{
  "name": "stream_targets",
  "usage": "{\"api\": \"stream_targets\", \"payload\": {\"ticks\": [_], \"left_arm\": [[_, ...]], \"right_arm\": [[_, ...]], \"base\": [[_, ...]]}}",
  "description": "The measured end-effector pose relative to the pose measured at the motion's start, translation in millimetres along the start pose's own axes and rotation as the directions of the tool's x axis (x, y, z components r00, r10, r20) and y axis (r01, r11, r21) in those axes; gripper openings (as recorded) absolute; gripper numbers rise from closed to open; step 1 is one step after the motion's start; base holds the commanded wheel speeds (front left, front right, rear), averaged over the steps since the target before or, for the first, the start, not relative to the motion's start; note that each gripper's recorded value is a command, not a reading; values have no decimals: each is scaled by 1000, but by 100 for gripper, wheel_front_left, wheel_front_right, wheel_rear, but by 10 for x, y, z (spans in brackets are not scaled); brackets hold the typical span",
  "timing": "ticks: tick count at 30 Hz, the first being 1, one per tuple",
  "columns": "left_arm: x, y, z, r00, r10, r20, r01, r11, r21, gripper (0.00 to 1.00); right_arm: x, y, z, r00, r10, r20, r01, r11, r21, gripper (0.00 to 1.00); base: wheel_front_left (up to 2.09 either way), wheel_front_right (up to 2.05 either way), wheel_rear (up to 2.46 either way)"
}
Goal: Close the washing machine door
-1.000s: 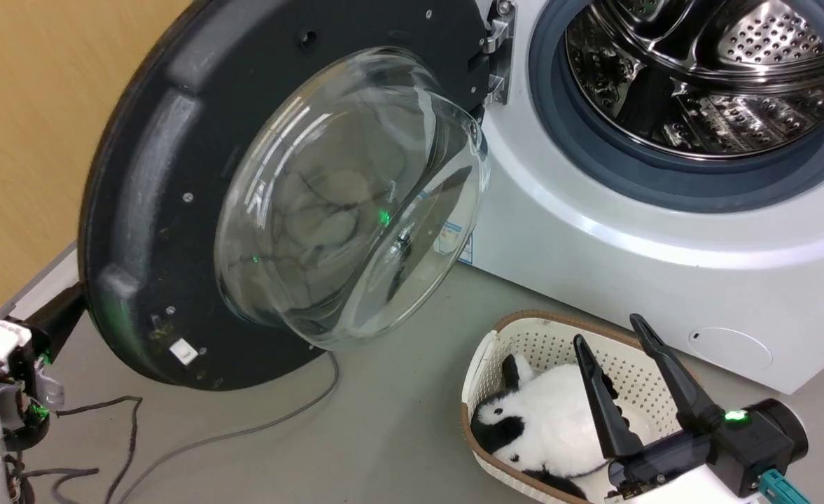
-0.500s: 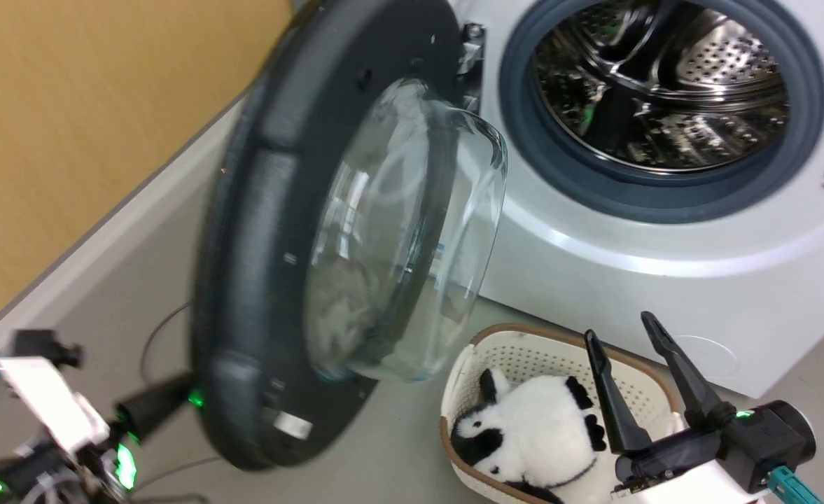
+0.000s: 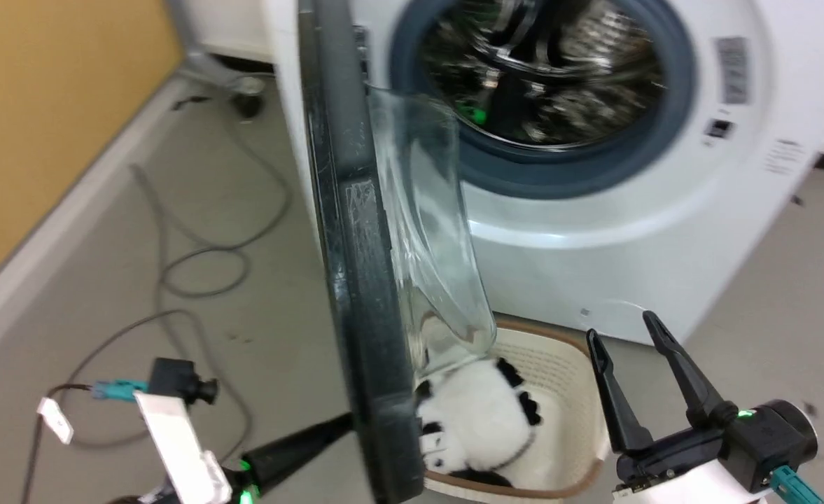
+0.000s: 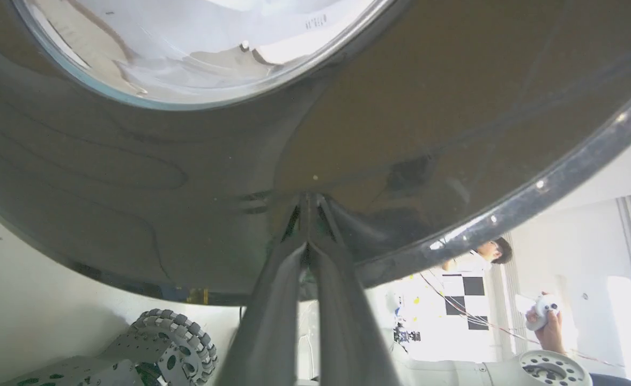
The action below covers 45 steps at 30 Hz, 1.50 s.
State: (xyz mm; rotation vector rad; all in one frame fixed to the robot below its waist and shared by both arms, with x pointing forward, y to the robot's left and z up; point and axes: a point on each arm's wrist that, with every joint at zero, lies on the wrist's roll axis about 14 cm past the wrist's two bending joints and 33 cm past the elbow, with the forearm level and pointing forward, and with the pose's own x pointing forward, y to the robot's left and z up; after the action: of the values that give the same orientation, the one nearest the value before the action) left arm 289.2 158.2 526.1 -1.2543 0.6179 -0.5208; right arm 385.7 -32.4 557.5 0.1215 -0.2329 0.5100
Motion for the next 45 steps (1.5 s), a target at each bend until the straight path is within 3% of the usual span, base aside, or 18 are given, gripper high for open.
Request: {"api": "stream_targets", "payload": {"ticks": [6,12,24,32,39,45], "left_arm": [[504,-51,-214,993,-68,-97,66,998,-23,0],[1060,-24,-422,981,-108,-159,97,993,-74,0],[2261,-121,-251,989,-151,3,150,982,-116,0],[2841,-275,-159,979,-168,118,181,978,-108,0],[2860,-345,-179,978,-171,119,180,981,-73,0],[2549,-312,-340,987,-160,29,154,978,143,0]], "right_arm": [[-214,-336,20,993,-114,-10,113,993,-36,100],[-490,-713,34,969,-248,-22,246,967,-73,100],[-1132,-1305,74,869,-491,-52,481,865,-142,100],[-1419,-1478,88,812,-580,-66,565,810,-158,100],[-1349,-1444,83,825,-562,-61,550,823,-140,100],[-1234,-1380,128,849,-527,-38,519,846,-127,100]], "base": [[0,0,0],[0,0,0],[0,0,0],[0,0,0],[0,0,0],[0,0,0]]}}
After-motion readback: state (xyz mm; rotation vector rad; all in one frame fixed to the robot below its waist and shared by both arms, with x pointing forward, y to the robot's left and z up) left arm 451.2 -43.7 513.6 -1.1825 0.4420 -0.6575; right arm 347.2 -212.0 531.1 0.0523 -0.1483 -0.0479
